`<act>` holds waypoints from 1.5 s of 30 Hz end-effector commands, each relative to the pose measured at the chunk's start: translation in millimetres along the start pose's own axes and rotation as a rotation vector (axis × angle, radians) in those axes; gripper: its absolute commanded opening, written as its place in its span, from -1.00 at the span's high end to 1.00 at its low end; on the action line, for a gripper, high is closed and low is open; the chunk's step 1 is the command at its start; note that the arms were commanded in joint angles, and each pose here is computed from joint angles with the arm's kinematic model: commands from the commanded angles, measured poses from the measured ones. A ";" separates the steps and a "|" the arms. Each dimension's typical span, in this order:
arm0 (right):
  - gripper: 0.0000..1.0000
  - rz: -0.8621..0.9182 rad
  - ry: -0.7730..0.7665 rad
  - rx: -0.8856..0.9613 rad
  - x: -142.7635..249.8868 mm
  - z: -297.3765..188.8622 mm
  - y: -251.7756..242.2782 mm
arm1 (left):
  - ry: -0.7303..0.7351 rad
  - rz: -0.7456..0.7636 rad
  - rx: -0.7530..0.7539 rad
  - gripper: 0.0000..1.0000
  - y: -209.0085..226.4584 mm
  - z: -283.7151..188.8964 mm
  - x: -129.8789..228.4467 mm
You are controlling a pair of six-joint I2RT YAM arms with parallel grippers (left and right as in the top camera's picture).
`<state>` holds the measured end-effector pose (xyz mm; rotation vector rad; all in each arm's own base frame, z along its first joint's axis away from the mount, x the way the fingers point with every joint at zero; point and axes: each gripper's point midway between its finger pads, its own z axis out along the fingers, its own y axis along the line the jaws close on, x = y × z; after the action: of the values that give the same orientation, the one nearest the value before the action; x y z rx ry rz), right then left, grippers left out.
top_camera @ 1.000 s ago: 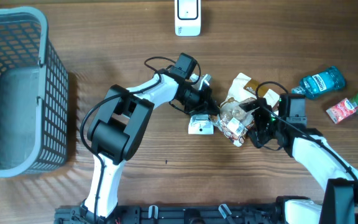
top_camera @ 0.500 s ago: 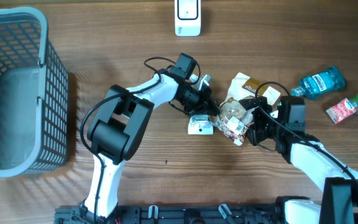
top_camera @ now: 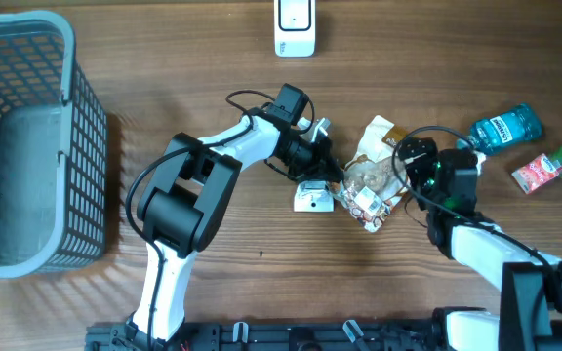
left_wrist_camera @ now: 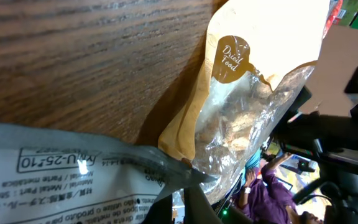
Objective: Scan the item barcode
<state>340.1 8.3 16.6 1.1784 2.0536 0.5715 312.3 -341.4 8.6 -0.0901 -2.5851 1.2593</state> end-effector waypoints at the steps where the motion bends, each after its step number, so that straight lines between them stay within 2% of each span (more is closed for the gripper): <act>1: -0.99 -0.077 0.250 0.240 67.1 -2.4 -95.1 | -0.001 -0.089 -0.126 0.92 46.9 13.5 2.7; 6: -1.00 -0.082 0.473 0.191 110.1 -5.0 -100.8 | -0.001 -0.089 -0.126 0.92 46.9 13.5 2.8; 11: -0.99 -0.054 0.573 0.151 127.6 -10.7 -96.9 | 0.001 -0.091 -0.127 0.92 47.1 13.5 3.2; 15: -0.99 0.079 0.616 0.304 139.0 -25.3 -121.3 | 0.001 -0.091 -0.127 0.92 47.1 13.5 3.3; 20: -0.99 0.093 0.664 0.364 145.9 -38.4 -132.6 | 0.002 -0.088 -0.127 0.92 47.2 13.5 3.4; 28: -1.00 -0.096 0.870 0.115 169.8 -54.8 -104.9 | 0.001 -0.088 -0.127 0.92 47.2 13.4 3.2; 33: -0.98 -0.060 0.931 0.139 178.5 -66.7 -109.1 | 0.002 -0.087 -0.127 0.92 47.0 13.7 3.5; 35: -0.79 -0.059 0.928 0.139 178.1 -66.1 -108.8 | 0.002 -0.088 -0.128 0.92 47.0 13.7 3.6; 36: -0.54 -0.064 0.921 0.137 177.1 -64.8 -108.5 | 0.002 -0.088 -0.128 0.92 47.1 13.7 3.6; 38: -0.27 -0.054 0.889 0.184 173.4 -61.7 -114.9 | 0.003 -0.088 -0.128 0.92 46.9 13.8 3.8; 39: -0.21 -0.053 0.875 0.202 171.6 -60.4 -117.7 | 0.004 -0.090 -0.129 0.92 47.1 13.8 4.3; 41: -0.29 -0.056 0.833 0.249 166.2 -56.6 -125.1 | 0.007 -0.093 -0.131 0.92 47.6 13.9 5.1; 45: -0.88 -0.061 0.741 0.341 153.3 -49.4 -139.4 | 0.012 -0.101 -0.135 0.92 48.5 13.6 6.9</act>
<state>258.6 128.1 8.3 0.6795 2.5679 1.4702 308.0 -338.8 7.3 -0.0715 -2.5733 1.2332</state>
